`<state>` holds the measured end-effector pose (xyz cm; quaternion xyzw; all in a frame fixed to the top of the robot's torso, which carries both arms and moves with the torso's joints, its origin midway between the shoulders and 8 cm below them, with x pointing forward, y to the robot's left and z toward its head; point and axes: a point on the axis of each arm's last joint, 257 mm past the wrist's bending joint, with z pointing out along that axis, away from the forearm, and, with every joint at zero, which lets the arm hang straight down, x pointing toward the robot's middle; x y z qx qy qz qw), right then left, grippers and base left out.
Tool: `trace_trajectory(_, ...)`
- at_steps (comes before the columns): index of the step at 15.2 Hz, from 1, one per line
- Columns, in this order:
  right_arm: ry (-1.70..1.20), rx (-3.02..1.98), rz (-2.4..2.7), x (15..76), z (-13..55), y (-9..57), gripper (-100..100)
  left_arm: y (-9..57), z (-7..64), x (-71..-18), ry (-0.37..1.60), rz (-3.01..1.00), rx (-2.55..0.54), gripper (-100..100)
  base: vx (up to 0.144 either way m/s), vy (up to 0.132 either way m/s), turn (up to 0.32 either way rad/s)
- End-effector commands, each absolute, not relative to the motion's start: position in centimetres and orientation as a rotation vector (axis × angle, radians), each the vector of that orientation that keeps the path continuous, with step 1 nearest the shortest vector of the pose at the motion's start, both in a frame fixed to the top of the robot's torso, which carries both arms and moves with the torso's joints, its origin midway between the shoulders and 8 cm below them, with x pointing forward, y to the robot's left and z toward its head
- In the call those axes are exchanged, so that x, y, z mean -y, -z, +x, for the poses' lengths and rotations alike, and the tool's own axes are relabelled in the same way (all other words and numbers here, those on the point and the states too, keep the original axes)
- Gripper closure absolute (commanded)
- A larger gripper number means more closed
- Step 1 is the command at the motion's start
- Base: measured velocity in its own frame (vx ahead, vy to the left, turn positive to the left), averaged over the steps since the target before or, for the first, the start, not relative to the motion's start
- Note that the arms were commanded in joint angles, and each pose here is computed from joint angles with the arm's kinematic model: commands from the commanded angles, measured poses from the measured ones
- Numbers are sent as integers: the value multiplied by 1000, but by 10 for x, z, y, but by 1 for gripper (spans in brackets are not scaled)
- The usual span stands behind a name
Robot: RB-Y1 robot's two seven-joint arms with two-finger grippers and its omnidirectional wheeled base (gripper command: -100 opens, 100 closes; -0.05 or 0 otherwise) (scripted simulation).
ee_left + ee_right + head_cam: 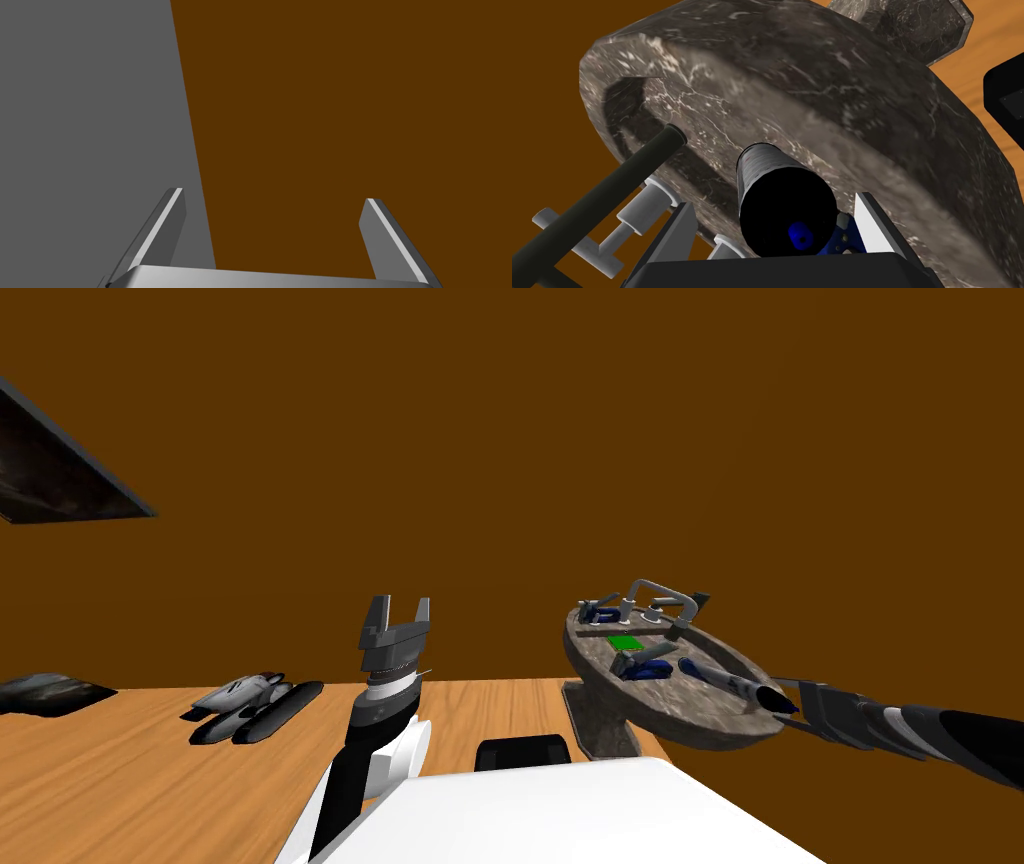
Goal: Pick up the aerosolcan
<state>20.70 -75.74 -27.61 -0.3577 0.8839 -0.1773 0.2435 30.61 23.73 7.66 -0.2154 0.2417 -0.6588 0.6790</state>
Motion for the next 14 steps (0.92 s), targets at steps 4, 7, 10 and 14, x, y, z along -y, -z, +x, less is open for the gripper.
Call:
trace_trajectory(4, 427, -2369, -1058, 742, 199, 290, -100, -77, 306, -237, 1480, -484, -543, 0, 188, 23, -238)
trace_trajectory(7, 434, -2378, -1044, 744, 200, 289, 100, -77, 306, -237, 1480, -484, -543, 0, 50, 16, -19)
trace_trajectory(10, 437, -2377, -1042, 745, 200, 288, 100, -77, 306, -237, 1480, -484, -543, 0, 5, 1, -1)
trace_trajectory(14, 494, -2410, -977, 758, 210, 270, 100, -77, 306, -237, 1480, -483, -543, 0, -224, -31, 326)
